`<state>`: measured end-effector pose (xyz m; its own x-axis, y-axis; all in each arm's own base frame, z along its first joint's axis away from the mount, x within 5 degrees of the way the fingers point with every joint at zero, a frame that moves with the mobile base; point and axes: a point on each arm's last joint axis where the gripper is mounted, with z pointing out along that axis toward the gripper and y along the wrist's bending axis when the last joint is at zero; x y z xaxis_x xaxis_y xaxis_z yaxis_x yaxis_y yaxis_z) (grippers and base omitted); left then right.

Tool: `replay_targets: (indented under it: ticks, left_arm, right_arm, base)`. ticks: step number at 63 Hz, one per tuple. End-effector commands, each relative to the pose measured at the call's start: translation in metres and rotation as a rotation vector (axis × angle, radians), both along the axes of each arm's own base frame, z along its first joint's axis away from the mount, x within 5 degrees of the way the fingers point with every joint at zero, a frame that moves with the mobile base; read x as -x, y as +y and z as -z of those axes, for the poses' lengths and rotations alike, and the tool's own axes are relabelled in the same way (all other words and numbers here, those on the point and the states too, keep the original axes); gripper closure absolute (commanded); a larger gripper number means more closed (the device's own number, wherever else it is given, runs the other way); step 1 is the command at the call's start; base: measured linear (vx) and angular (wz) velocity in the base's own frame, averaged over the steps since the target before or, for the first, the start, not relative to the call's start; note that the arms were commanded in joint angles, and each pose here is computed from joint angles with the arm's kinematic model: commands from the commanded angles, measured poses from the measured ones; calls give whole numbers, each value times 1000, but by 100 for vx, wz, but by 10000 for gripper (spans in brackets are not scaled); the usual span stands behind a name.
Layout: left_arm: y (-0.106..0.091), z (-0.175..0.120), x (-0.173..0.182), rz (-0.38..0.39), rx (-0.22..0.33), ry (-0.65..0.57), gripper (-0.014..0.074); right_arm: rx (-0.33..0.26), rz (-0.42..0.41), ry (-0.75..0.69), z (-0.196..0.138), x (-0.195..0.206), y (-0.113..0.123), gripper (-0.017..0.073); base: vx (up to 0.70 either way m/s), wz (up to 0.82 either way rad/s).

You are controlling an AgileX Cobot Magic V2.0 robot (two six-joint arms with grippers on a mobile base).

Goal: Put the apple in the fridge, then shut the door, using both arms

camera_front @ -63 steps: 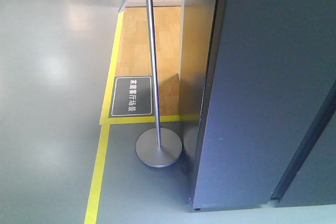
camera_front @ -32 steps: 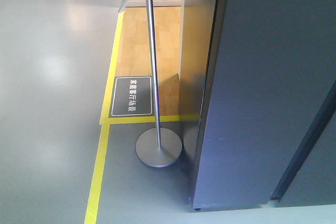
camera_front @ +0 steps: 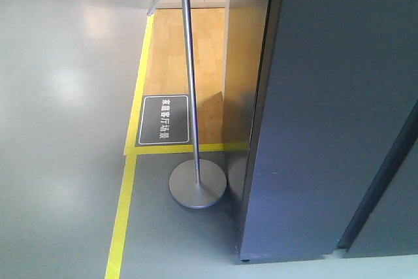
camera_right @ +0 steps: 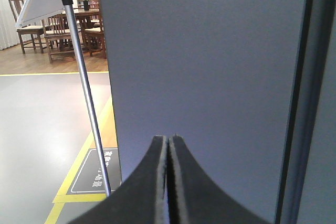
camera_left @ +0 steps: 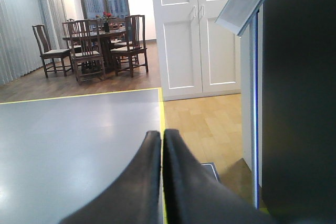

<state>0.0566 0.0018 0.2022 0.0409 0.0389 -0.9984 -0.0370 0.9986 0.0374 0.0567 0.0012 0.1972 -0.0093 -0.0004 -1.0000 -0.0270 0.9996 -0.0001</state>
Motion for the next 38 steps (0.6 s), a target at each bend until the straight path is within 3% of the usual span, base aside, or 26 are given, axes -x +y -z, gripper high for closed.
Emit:
replay_targets:
  ticks: [1,38]
  left_arm:
    - [1,-1,1,-15,1,-70,600]
    - [1,-1,1,-15,1,-70,600]
  right_arm:
    - [2,-12,-84,-3,1,1,563]
    - [2,-12,-84,-3,1,1,563]
  base:
    - [0,0]
    - [0,0]
